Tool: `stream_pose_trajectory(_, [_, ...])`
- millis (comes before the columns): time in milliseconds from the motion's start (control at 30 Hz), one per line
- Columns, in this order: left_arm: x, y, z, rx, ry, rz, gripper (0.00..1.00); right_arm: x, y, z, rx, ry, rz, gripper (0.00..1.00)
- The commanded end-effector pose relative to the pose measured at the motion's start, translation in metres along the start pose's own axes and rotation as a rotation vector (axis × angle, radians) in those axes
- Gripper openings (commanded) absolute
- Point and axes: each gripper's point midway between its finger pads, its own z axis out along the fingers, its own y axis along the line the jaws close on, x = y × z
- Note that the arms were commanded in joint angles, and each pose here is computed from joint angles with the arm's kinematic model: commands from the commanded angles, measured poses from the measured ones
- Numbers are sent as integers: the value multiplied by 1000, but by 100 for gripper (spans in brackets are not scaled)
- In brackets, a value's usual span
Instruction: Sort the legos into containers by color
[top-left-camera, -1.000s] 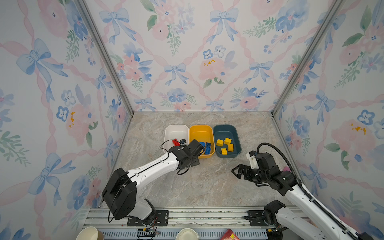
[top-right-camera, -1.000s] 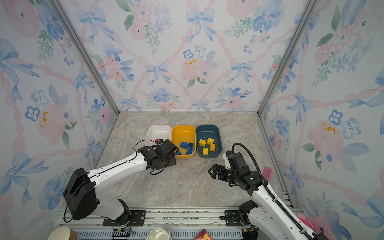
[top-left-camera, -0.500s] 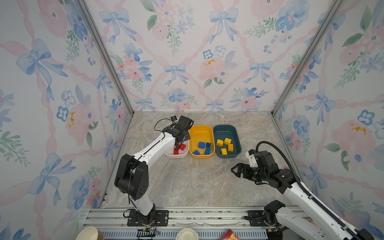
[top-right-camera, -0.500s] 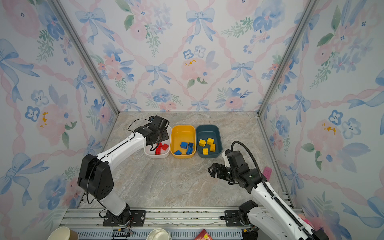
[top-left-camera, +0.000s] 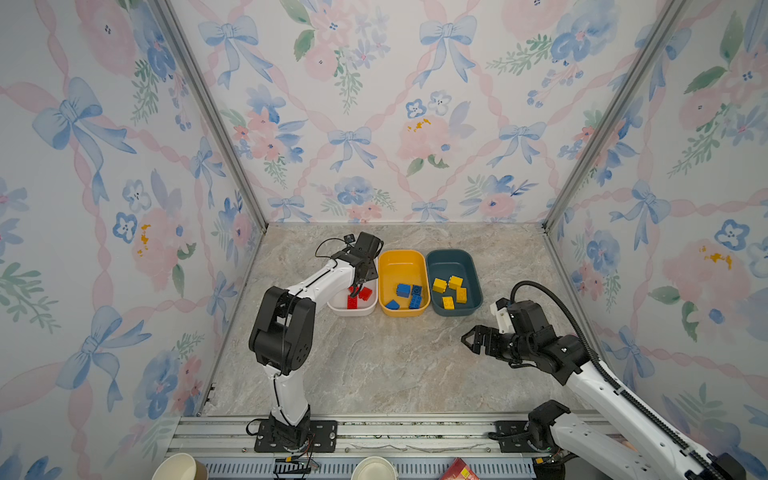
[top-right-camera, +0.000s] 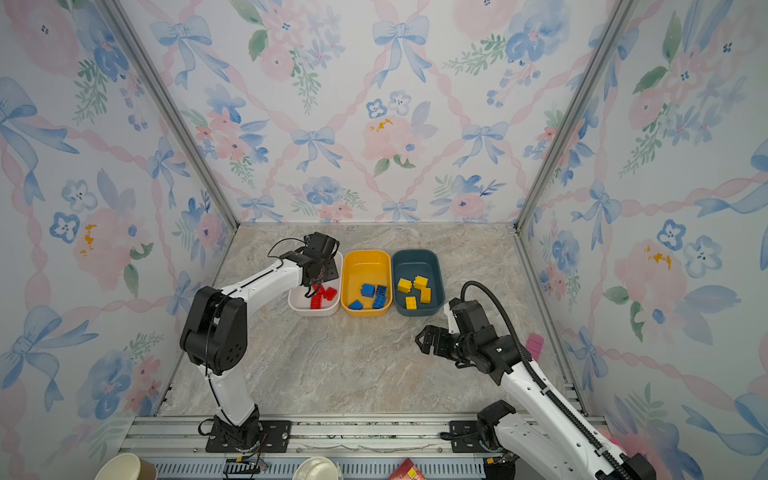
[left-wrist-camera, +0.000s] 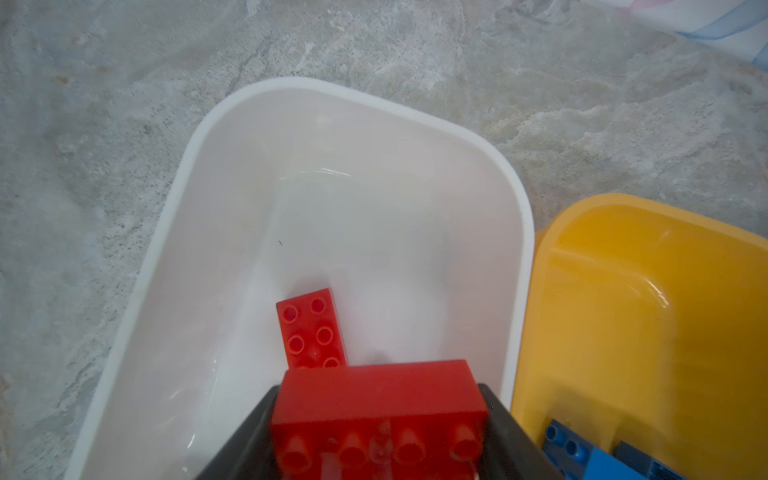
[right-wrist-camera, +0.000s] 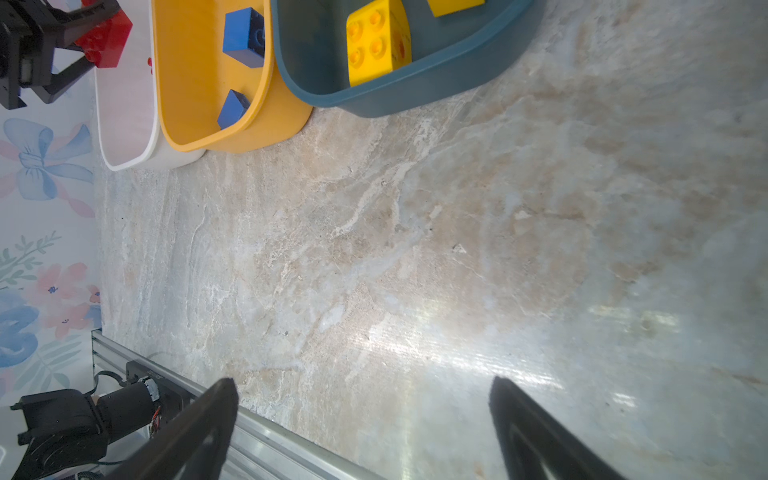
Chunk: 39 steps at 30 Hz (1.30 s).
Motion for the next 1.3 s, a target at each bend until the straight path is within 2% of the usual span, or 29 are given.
stream_pose_trajectory(0, [-5,-2,5,7,-5,18,59,-5,5,-5,-3,-15,-2,97])
stream_pose_trajectory(200, [-8,-3,-3,30,-26,14,71,-6,5,-4,-1,-15,-4,97])
stream_pose_trajectory(400, [-11,0,-14,44,-51,12,78,-7,5,-3,0,-17,-5,97])
stream_pose_trajectory(800, [-11,11,-38,51,-133,22,85,-12,5,-5,22,-24,-46,97])
stream_pose_trajectory(1167, [-13,31,-70,82,-305,36,97,-55,-4,-11,117,-105,-177,97])
stream_pose_trajectory(1267, [-12,36,-80,105,-357,37,98,-70,-12,-9,146,-130,-193,97])
